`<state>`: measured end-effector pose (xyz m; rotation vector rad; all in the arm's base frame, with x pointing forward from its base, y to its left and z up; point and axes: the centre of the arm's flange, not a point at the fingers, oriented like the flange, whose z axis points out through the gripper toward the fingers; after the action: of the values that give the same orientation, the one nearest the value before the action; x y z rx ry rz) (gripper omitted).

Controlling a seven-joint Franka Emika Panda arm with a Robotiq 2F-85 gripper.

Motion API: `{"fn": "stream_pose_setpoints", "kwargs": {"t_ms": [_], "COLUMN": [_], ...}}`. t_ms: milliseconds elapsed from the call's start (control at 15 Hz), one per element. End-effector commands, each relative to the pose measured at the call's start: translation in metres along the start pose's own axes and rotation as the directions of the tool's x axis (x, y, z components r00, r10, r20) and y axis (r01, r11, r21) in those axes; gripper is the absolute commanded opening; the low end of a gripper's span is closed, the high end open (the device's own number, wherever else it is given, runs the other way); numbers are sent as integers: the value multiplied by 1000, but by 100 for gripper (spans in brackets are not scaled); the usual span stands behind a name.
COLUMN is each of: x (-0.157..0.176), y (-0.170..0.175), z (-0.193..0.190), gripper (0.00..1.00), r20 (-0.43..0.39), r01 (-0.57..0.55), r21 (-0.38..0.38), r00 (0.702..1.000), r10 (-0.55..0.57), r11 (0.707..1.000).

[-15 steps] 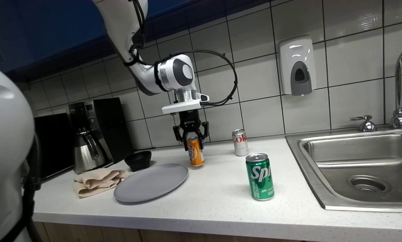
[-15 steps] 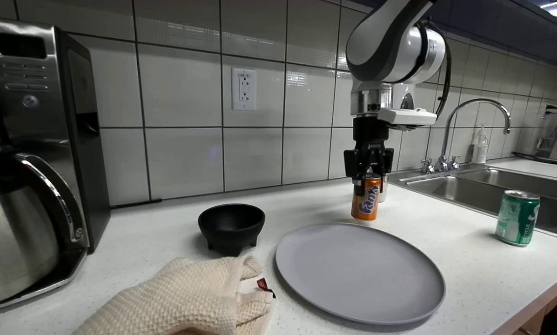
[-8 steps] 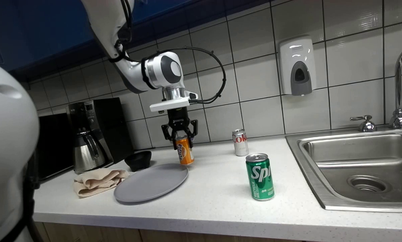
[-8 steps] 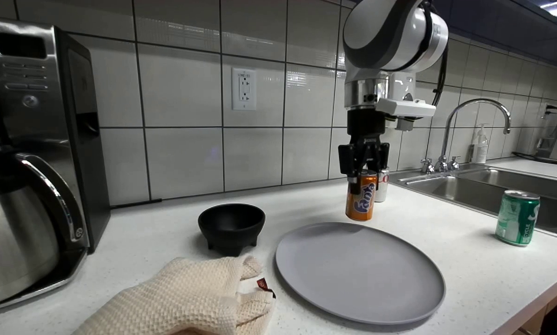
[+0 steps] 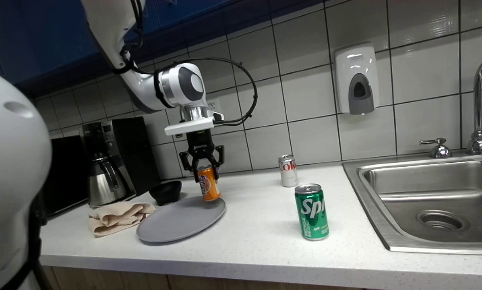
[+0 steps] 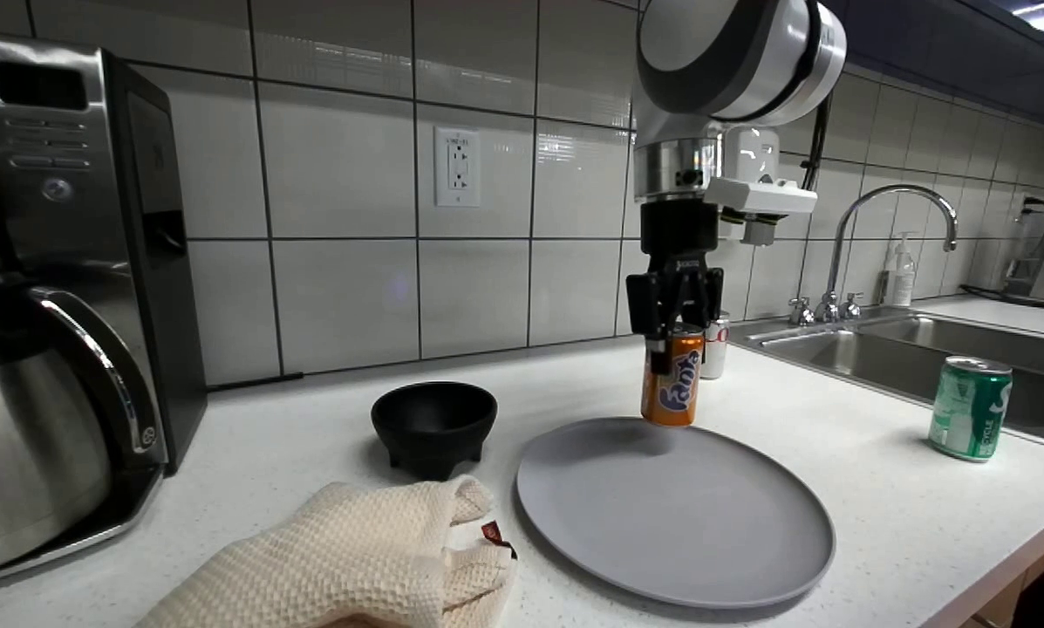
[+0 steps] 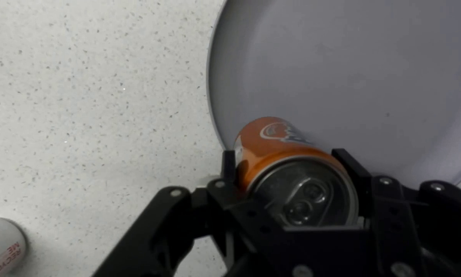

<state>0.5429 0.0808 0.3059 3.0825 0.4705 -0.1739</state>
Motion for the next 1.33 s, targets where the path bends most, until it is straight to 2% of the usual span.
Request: {"fn": "stream_pose_setpoints", "kwargs": {"t_ms": [0, 600, 1267], "x": [-6, 18, 41], "y": [-22, -78, -111], "z": [-14, -11, 1], "gripper": [38, 38, 38], "r20": [-7, -2, 0], "r01": [23, 51, 41], "r21": [-29, -35, -31], "r00": [1000, 999, 999], "r10": [-24, -51, -41], "r11": [999, 998, 999]}}
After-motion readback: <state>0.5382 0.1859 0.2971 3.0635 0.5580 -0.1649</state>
